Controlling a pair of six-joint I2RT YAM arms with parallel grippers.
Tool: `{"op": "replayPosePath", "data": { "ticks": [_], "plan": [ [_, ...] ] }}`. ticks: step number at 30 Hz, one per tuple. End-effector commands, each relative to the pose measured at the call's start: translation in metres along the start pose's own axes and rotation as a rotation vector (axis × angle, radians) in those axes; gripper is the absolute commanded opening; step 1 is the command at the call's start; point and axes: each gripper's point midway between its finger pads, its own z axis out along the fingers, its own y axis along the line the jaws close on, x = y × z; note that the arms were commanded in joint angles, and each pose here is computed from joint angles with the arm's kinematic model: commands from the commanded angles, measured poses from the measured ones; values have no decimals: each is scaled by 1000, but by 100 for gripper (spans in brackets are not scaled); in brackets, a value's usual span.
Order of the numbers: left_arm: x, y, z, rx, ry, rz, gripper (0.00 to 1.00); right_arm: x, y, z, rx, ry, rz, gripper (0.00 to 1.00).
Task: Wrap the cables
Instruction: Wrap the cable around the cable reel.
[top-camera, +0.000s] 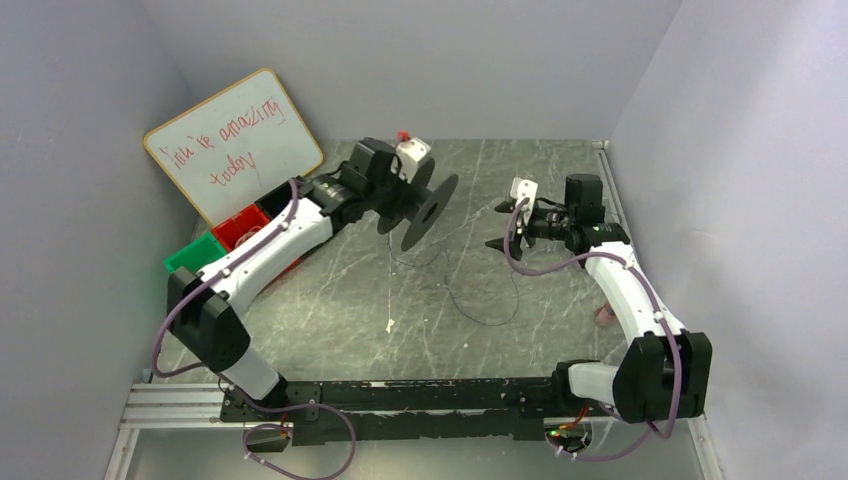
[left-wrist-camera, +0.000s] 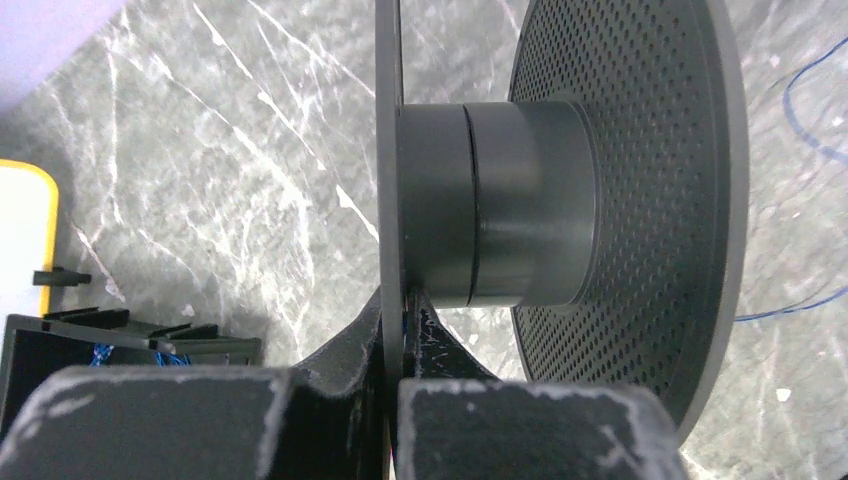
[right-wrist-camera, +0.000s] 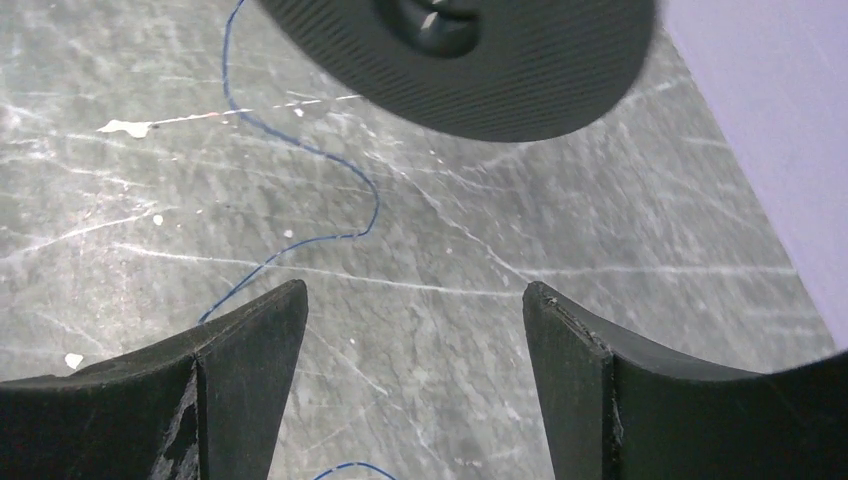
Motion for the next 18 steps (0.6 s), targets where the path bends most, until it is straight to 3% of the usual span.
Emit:
{"op": "replayPosePath", "data": {
  "ticks": [1, 10, 14, 18],
  "plan": [
    [-81, 1, -56, 112, -271, -69, 3, -21, 28, 9, -117, -95, -122, 83],
    [-96, -1, -85, 179, -327, -71, 2, 0, 48, 59, -203, -65, -3, 82],
    [-104, -2, -102, 245, -358, -70, 2, 3, 53, 78, -218, -89, 76, 81],
    [-110, -5, -118, 307, -378, -111, 2, -3, 48, 90, -182, -143, 55, 82]
  ]
}}
